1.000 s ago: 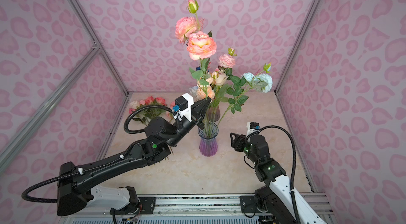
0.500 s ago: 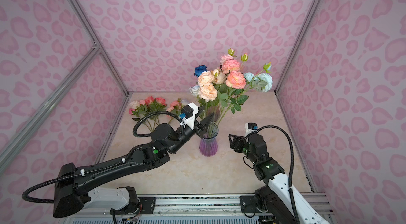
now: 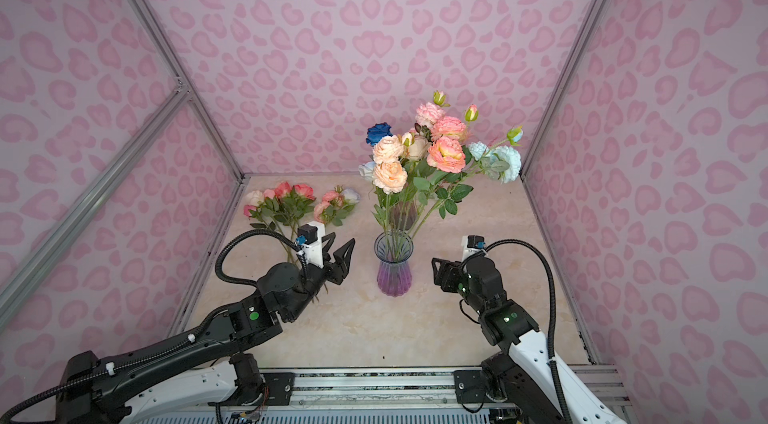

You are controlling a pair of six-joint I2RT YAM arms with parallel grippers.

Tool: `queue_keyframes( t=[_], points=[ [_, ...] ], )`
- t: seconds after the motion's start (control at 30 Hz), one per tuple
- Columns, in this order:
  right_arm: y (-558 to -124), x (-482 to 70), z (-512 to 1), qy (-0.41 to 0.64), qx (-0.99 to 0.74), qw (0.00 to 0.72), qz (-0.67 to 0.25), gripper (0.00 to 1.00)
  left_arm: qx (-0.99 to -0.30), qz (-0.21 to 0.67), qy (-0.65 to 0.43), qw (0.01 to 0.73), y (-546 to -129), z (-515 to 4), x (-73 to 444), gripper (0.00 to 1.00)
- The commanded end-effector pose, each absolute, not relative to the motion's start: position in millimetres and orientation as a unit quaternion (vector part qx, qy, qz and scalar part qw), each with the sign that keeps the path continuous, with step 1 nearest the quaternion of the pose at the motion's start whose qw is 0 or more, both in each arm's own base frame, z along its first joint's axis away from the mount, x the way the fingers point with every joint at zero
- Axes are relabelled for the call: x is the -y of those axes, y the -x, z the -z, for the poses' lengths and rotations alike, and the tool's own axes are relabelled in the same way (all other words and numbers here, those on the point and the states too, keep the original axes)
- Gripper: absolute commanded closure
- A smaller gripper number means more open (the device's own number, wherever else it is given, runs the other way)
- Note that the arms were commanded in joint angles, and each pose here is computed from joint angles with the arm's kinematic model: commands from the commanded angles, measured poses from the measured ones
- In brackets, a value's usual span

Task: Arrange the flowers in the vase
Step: 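Open the left gripper and draw it back low beside the vase, then move the left gripper past the purple vase toward the pink glass vase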

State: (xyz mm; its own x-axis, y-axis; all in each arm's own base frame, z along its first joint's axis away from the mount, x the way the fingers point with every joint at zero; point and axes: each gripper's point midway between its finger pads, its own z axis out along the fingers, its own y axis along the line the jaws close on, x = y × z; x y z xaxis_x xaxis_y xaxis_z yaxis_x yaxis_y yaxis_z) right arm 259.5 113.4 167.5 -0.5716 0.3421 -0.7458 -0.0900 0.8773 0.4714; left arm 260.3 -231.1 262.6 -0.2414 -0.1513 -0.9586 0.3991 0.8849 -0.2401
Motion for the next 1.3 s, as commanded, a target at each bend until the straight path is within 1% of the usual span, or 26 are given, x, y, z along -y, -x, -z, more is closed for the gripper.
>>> queue_keyframes(
  t=[0.0, 0.03, 0.1, 0.13, 0.17, 0.2, 0.23, 0.3, 0.37, 0.43, 0.53, 0.67, 0.97, 1.27],
  points=[
    [-259, -104, -165, -0.096, -0.856, 0.458, -0.219, 0.26, -0.831, 0.246, 0.010, 0.498, -257, -186, 216, 0.42],
    [-258, -104, -164, -0.097, -0.857, 0.457, -0.219, 0.26, -0.842, 0.252, 0.004, 0.477, -256, -172, 223, 0.45],
    [-257, -102, -160, -0.102, -0.860, 0.452, -0.215, 0.27, -0.874, 0.236, -0.006, 0.425, -251, -139, 231, 0.57],
    [-257, -101, -159, -0.103, -0.861, 0.450, -0.212, 0.27, -0.883, 0.238, -0.022, 0.404, -248, -127, 238, 0.61],
    [-256, -99, -158, -0.105, -0.862, 0.449, -0.210, 0.27, -0.894, 0.238, -0.037, 0.378, -243, -112, 244, 0.62],
    [-255, -99, -157, -0.106, -0.863, 0.448, -0.209, 0.27, -0.903, 0.237, -0.059, 0.355, -239, -101, 253, 0.76],
    [-255, -98, -157, -0.106, -0.863, 0.448, -0.208, 0.27, -0.908, 0.227, -0.075, 0.343, -234, -92, 257, 0.85],
    [-254, -95, -157, -0.108, -0.863, 0.450, -0.206, 0.27, -0.912, 0.212, -0.108, 0.334, -226, -78, 267, 0.91],
    [-254, -93, -159, -0.111, -0.861, 0.452, -0.204, 0.28, -0.914, 0.222, -0.127, 0.315, -221, -64, 279, 0.95],
    [-254, -91, -160, -0.115, -0.860, 0.453, -0.206, 0.28, -0.914, 0.228, -0.144, 0.303, -220, -53, 293, 0.96],
    [-254, -87, -163, -0.119, -0.858, 0.456, -0.204, 0.28, -0.906, 0.229, -0.158, 0.318, -227, -48, 313, 0.96],
    [-252, -85, -166, -0.119, -0.858, 0.455, -0.207, 0.28, -0.902, 0.205, -0.170, 0.340, -244, -47, 321, 0.96],
    [-251, -83, -170, -0.120, -0.855, 0.459, -0.210, 0.28, -0.893, 0.192, -0.229, 0.337, -261, -37, 350, 0.95],
    [-252, -78, -172, -0.123, -0.856, 0.460, -0.200, 0.28, -0.885, 0.221, -0.244, 0.330, -291, -40, 396, 0.94]
  ],
)
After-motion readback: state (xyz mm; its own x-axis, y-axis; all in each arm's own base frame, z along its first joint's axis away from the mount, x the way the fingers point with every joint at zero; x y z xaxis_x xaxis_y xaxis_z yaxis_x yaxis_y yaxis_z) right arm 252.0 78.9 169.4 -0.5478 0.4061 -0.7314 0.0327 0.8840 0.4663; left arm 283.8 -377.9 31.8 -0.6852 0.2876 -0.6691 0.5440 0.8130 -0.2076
